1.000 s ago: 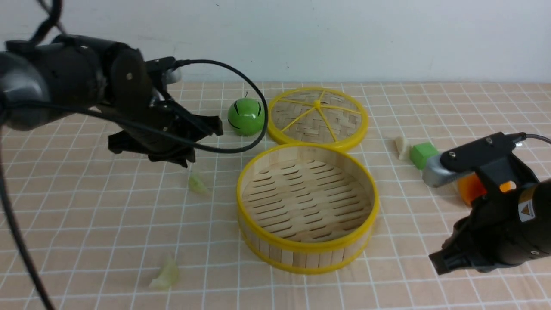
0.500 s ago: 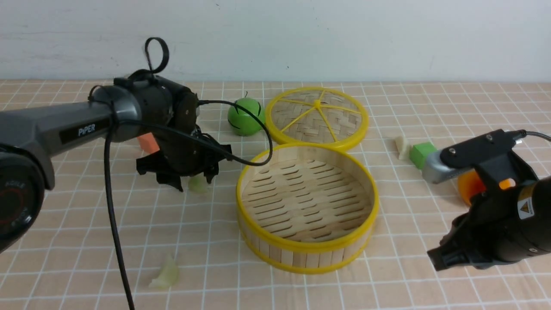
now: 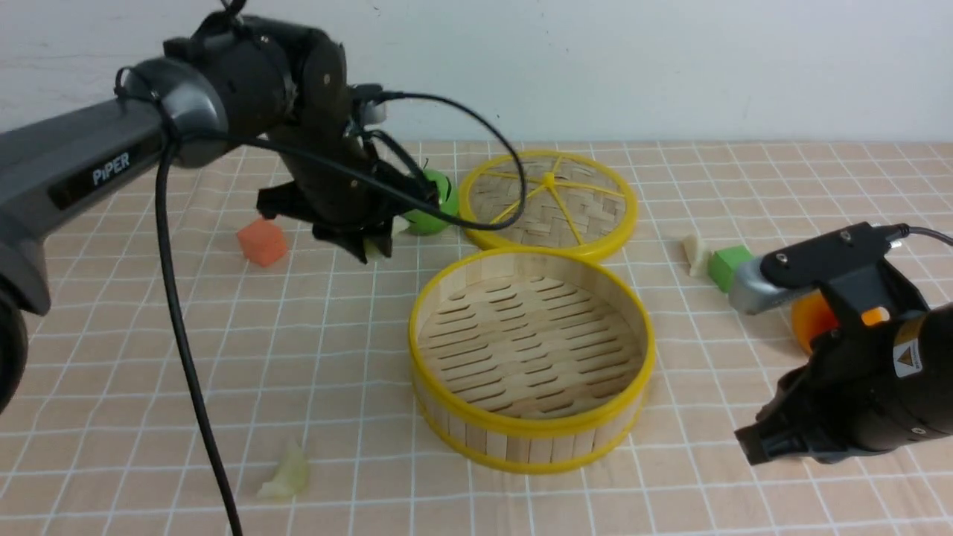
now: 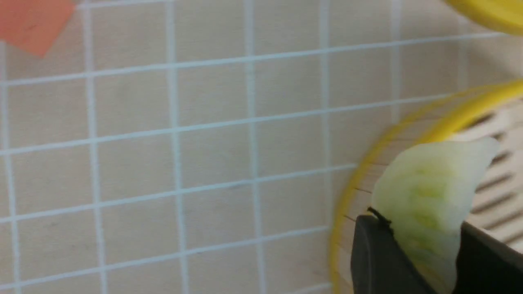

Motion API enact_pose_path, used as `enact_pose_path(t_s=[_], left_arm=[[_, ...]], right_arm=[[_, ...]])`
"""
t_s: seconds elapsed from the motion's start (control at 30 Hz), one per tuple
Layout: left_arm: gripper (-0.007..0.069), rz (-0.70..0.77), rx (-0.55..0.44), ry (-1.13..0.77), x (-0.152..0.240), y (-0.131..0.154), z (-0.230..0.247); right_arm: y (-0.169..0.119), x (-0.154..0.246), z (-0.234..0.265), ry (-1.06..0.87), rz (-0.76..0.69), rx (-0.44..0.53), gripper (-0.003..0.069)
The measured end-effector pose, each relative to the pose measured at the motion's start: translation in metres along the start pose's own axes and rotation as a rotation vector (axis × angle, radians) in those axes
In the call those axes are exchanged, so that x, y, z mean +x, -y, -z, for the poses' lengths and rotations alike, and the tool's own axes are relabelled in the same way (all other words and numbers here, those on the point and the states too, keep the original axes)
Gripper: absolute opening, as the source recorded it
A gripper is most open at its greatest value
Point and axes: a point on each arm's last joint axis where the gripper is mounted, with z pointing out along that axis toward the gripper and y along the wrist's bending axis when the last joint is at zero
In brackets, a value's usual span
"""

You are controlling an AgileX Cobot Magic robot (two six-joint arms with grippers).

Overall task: Put the dumplings into the steamer on the table with the brown tablecloth.
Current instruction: 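Place the dumpling into the bamboo steamer basket with the left gripper, then reach for and grasp a dumpling on the table with the left gripper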

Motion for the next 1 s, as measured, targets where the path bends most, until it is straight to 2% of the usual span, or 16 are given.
enact_pose_path(t_s=[0.1, 0.13, 0.2, 0.4, 0.57, 0.6, 0.63, 0.77, 1.0], left_arm=[[0.0165, -0.078, 0.045, -0.025, 0.013, 0.033, 0.003], [0.0165, -0.077, 0.045, -0.028, 0.013, 0.033, 0.001], [0.0165, -0.115, 0.053, -0.054, 0.023, 0.050, -0.021], [0.0167, -0.128, 0.036, -0.087, 0.033, 0.052, -0.069], [0.0261, -0.131, 0.025, -0.099, 0.036, 0.051, -0.081], [0.0322, -0.130, 0.024, -0.104, 0.037, 0.050, -0.082], [0.0346, -0.129, 0.022, -0.109, 0.037, 0.050, -0.082], [0.0417, -0.137, 0.008, -0.143, 0.034, 0.050, -0.058], [0.0426, -0.225, -0.063, -0.189, 0.038, 0.033, 0.025]], right_arm=[[0.000, -0.001, 0.000, 0.009, -0.001, -0.001, 0.0021], [0.000, -0.001, 0.000, 0.010, -0.001, -0.001, 0.0021], [0.000, -0.002, 0.000, 0.020, -0.001, -0.002, 0.0021], [0.000, -0.002, 0.000, 0.027, -0.001, -0.003, 0.0024], [0.000, -0.003, 0.000, 0.037, -0.001, -0.004, 0.0027], [0.000, -0.004, 0.000, 0.043, -0.001, -0.004, 0.0028], [0.000, -0.004, 0.000, 0.047, -0.001, -0.004, 0.0029], [0.000, -0.005, 0.000, 0.056, -0.001, -0.005, 0.0032], [0.000, -0.005, 0.000, 0.051, -0.001, -0.005, 0.0034]])
